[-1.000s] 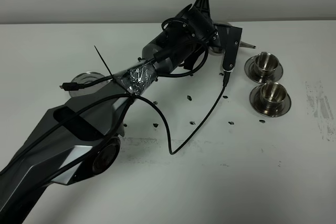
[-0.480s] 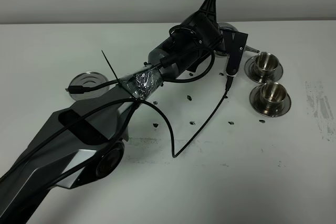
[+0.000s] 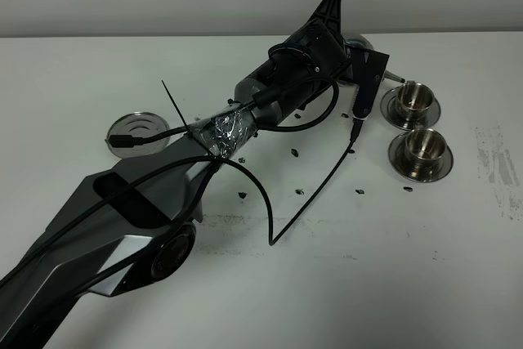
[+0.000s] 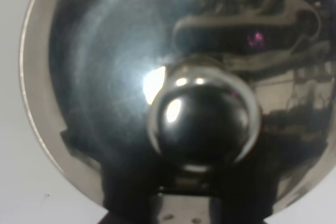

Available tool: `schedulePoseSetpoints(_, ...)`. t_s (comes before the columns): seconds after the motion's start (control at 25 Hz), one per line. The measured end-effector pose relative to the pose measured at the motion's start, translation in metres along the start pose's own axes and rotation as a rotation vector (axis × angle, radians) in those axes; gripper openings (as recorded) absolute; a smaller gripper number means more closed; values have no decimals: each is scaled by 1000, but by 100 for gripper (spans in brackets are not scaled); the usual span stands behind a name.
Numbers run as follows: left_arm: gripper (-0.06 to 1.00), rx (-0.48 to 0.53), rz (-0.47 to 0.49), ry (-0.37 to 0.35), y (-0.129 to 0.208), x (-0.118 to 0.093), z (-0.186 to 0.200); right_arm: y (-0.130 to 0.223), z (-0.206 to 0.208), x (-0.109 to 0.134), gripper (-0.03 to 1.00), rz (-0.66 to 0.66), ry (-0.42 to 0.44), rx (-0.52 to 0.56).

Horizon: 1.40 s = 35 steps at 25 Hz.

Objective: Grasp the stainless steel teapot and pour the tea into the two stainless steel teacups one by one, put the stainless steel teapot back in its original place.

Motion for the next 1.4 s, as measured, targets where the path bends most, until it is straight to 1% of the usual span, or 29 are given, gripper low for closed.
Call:
schedulePoseSetpoints(0.72,17,-14,-11,-13,-7,0,3,0,0,0,53,0,0,0)
schedulePoseSetpoints(1.08,17,1,-18,-7,-7,-9,-5,0,0,0,53,0,0,0)
schedulePoseSetpoints(1.4,17,3,-24,-17,-7,-8,-4,0,0,0,53,0,0,0)
Point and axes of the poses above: a point on each arm's last joint axis where the gripper is mounted, z pointing back along that axis away from the gripper, x along the wrist's bending axis when the last joint is at zero, y = z × x, the point moved 3 cm from there along -z, pointing out along that axis toward the gripper, and after that the axes turned 13 degrees about z, right-handed, at the moved point
